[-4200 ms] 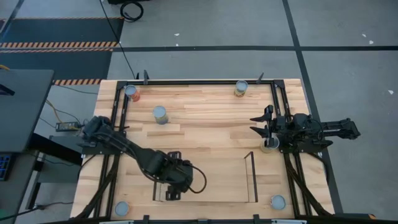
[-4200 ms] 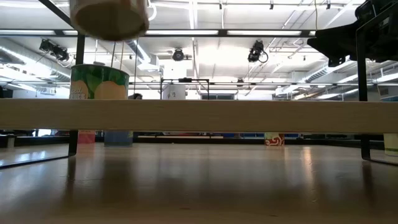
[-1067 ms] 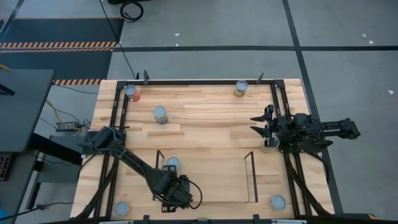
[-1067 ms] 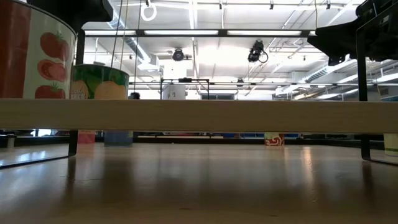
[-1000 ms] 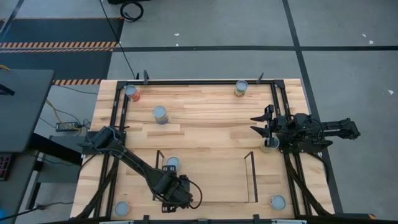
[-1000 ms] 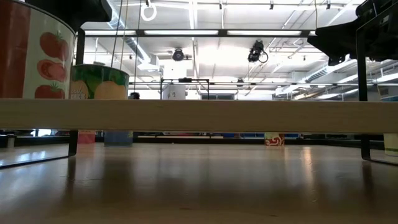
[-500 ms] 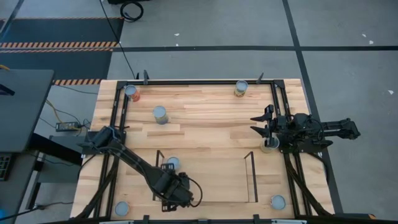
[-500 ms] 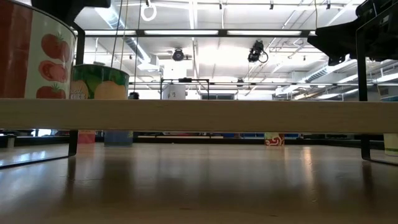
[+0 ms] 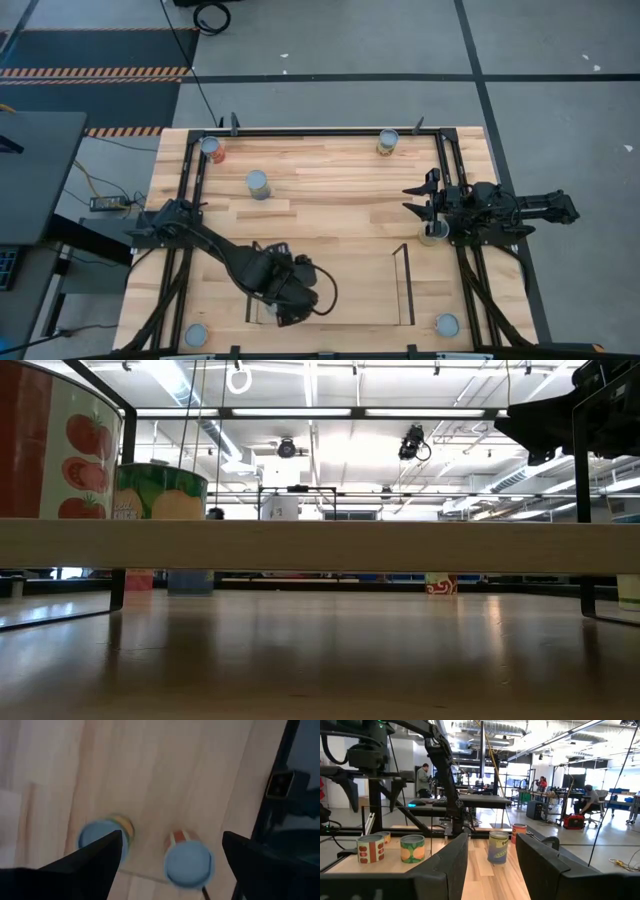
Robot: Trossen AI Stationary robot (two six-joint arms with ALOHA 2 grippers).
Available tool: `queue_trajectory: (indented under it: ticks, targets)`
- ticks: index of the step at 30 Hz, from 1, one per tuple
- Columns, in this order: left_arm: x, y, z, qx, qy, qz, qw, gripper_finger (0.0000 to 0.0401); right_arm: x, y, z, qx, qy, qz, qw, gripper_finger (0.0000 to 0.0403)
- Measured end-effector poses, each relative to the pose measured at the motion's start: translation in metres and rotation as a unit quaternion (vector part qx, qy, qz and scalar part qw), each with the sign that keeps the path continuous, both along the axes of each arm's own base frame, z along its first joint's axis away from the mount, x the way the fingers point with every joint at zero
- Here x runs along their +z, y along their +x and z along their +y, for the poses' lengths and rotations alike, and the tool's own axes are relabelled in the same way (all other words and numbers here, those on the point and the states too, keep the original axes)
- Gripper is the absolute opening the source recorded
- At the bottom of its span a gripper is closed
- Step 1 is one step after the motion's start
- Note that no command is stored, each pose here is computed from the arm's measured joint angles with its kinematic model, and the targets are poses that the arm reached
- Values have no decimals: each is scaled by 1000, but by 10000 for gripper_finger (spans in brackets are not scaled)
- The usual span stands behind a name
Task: Pick and place cans onto a shelf
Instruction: Put the canned peas on the shelf
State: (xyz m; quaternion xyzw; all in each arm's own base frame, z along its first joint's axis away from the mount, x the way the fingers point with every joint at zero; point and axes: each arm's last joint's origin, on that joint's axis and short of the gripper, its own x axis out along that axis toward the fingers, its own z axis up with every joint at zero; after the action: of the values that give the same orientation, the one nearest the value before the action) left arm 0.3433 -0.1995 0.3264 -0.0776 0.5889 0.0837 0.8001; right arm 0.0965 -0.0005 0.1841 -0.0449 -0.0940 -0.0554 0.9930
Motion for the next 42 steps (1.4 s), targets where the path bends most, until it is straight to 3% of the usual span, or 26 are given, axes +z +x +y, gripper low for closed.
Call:
queue_trajectory:
  ticks: [6,11,14,19,24,29,32,35,42]
  targets:
    - [4,8,15,2,45,-30,999,325,0,0,0,0,0,0,1000,174]
    - [36,-5,40,28,85,-89,992,284,0,0,-1,-15,2,0,1000,174]
    - [60,-20,53,54,124,-142,981,262,0,-1,-5,-59,10,0,998,174]
    - [93,-52,76,89,162,-205,961,224,0,-1,-6,-58,8,0,998,174]
    - [94,-86,112,124,165,-204,957,182,0,-1,-6,-58,8,0,998,174]
    - [81,-114,155,213,151,-228,938,159,0,-1,-6,-57,7,0,998,174]
    - [65,-124,181,261,143,-232,926,164,0,-1,-6,-59,8,-1,998,174]
    - [38,-130,207,291,129,-199,927,188,0,-1,-6,-59,8,-1,998,174]
    - [-24,-125,269,358,82,-144,919,310,0,-1,-7,-66,13,-3,998,174]
